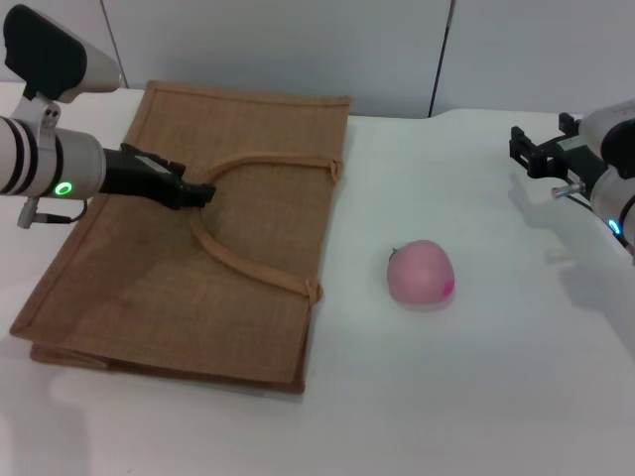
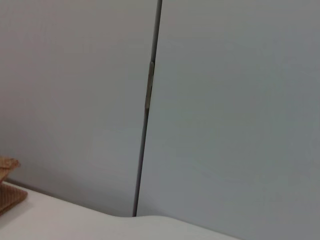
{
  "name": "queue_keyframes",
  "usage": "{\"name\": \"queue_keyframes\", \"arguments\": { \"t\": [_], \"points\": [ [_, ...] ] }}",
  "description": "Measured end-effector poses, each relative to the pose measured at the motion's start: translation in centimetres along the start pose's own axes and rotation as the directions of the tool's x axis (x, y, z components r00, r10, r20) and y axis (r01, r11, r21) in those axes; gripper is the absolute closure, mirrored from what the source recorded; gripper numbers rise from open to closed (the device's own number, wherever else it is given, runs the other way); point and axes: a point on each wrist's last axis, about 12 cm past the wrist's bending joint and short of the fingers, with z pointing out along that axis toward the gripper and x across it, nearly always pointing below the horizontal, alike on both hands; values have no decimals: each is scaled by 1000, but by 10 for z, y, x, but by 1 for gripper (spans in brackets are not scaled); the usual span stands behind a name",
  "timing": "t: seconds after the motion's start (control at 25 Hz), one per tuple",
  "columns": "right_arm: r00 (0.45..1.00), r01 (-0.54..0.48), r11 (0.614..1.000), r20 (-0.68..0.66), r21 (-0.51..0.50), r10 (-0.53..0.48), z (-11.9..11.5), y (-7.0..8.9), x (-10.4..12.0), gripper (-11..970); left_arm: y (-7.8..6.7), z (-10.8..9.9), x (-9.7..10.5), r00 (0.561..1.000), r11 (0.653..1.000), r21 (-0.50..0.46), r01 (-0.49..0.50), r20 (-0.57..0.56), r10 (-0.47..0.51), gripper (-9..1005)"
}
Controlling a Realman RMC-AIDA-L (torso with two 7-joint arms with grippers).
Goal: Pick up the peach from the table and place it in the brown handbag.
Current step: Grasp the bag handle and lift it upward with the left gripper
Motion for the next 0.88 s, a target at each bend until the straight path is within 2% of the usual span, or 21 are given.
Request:
{"name": "queue_keyframes", "arguments": {
  "t": [0.88],
  "points": [
    [1000, -1, 1000, 4, -4, 1, 1, 1, -2, 286, -2, 7, 3, 1000, 1000, -8, 5, -7, -5, 426]
  ]
}}
